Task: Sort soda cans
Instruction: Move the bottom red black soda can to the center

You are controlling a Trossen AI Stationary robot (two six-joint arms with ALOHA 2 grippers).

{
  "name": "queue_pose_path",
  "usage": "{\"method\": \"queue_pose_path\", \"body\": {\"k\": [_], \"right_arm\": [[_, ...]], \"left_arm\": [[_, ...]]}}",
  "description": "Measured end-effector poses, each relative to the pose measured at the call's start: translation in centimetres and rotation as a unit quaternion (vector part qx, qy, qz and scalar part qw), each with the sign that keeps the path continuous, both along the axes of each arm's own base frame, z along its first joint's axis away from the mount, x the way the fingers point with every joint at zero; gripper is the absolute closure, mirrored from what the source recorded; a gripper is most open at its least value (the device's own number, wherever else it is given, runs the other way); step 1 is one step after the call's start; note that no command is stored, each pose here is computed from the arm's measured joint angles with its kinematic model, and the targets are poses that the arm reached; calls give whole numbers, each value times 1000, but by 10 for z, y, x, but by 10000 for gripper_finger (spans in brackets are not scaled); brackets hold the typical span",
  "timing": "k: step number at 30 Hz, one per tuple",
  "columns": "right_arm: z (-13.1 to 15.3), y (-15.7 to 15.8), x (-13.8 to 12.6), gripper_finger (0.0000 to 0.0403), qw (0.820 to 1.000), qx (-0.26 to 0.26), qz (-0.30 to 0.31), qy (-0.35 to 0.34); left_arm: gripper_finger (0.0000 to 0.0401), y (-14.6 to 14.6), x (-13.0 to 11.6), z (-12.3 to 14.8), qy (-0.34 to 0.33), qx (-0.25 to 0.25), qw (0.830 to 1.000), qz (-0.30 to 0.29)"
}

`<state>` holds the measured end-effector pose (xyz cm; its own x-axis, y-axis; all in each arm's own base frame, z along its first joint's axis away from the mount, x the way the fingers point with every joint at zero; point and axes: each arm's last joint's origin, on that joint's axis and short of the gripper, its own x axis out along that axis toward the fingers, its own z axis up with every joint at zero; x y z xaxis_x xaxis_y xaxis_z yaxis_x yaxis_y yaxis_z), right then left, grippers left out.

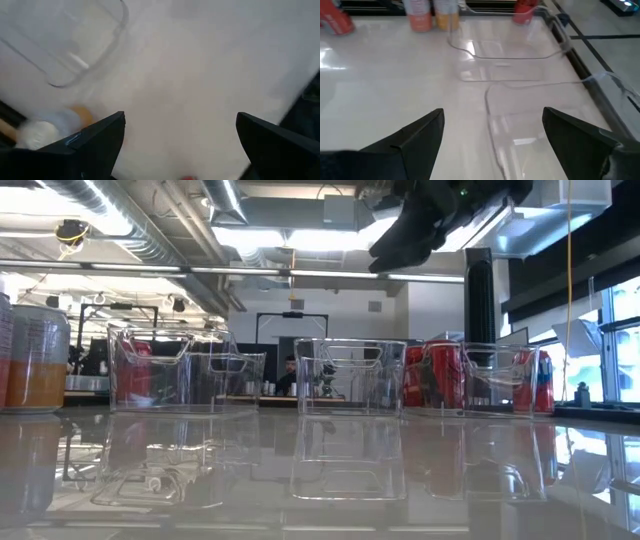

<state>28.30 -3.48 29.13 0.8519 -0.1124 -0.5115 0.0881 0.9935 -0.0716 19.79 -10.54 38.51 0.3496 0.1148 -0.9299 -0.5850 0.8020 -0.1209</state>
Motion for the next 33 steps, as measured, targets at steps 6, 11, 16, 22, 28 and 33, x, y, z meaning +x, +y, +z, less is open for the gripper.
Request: {"method": "queue_pose_path", "body": {"k": [6, 11, 16, 22, 28, 33], "right_arm": [[0, 14, 1, 66, 1000, 1, 24, 0], [0, 29, 2, 66, 999, 1, 51, 0], [0, 39, 2, 66, 999, -13, 44, 0], [0, 44, 2, 66, 999, -22, 38, -1], [2, 43, 3, 66, 999, -17, 32, -11], [4, 43, 4, 66, 999, -17, 31, -24]], "left_arm": [[36, -51, 0, -19, 44, -56, 997, -8], [36, -97, -3, -43, 117, -114, 986, -2], [36, -140, -12, -60, 163, -175, 971, 10], [36, -174, -41, -67, 187, -209, 957, 70], [36, -185, -67, -68, 206, -203, 950, 119], [36, -189, -70, -77, 215, -171, 956, 105]]}}
